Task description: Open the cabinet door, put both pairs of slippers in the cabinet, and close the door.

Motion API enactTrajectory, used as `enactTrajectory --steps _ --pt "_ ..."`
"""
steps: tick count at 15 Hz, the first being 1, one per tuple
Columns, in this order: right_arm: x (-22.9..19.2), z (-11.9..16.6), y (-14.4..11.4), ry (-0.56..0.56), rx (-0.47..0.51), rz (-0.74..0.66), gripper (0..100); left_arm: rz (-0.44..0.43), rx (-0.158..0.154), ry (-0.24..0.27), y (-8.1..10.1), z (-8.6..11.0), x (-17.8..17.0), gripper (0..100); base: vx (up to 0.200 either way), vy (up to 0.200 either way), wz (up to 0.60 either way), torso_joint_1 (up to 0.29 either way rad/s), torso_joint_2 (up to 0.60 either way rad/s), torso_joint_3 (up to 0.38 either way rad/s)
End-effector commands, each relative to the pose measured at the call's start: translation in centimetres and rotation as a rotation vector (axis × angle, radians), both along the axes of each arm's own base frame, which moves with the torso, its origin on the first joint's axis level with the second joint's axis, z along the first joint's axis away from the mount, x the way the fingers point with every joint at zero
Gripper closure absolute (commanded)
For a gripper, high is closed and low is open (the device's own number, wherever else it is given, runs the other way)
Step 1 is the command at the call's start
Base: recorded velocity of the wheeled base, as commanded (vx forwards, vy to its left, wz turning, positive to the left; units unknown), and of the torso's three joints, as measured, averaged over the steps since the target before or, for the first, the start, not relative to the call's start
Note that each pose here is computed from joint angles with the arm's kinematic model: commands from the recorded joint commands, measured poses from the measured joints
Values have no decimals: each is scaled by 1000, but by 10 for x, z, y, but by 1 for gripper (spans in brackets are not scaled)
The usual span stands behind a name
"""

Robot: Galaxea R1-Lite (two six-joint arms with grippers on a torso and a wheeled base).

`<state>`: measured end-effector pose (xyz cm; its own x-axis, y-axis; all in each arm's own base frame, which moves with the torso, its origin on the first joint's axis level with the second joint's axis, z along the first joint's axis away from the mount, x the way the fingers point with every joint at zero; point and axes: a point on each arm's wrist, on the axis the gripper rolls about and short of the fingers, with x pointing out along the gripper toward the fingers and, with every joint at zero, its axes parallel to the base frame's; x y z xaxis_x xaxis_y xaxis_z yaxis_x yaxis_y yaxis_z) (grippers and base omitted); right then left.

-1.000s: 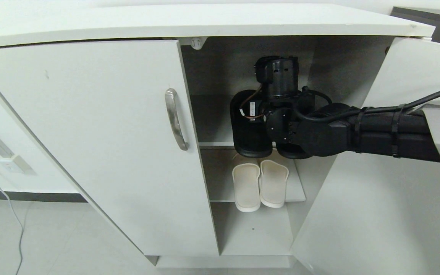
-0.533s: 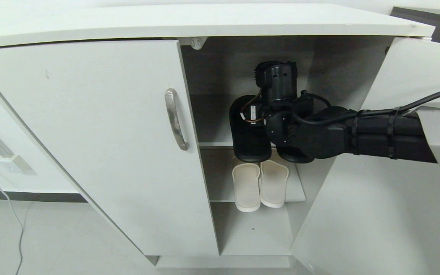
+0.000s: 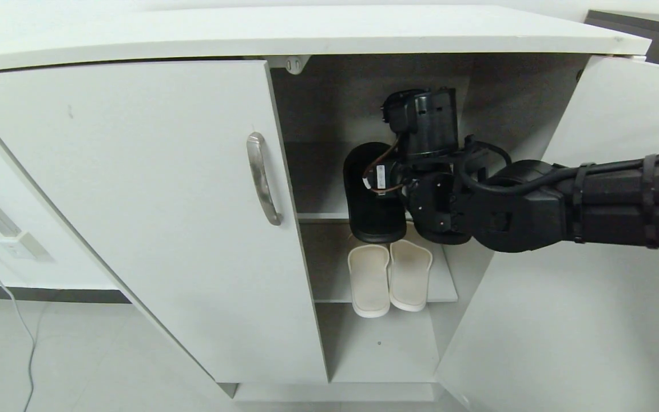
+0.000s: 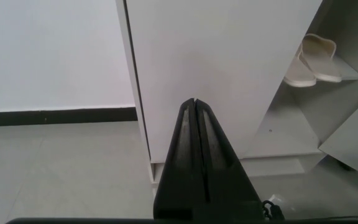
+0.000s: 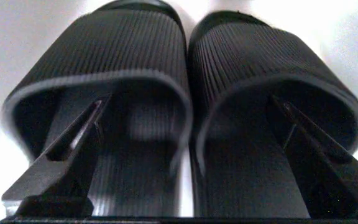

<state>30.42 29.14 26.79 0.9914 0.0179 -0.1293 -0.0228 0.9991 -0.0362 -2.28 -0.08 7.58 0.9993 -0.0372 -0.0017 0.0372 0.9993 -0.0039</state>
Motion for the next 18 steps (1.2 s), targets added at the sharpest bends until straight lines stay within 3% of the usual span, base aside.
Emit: enactTrajectory --steps 1,6,9,10,12,18 --pt "-29 16 -10 -13 23 31 0 0 -1 1 0 0 0 100 0 0 0 0 0 0" --pt "-106 9 -34 -20 42 170 0 0 -1 1 0 0 0 100 0 0 0 0 0 0" --pt "-146 -6 -64 -24 60 291 0 -1 -1 1 0 0 0 100 0 0 0 0 0 0" --pt "-153 -16 -72 1 42 339 100 -1 -1 1 0 0 0 100 0 0 0 0 0 0" --pt "-158 -28 -78 21 42 398 100 0 -1 1 0 0 0 100 0 0 0 0 0 0" --pt "-154 -49 -61 34 28 426 100 0 1 1 0 0 0 100 0 0 0 0 0 0"
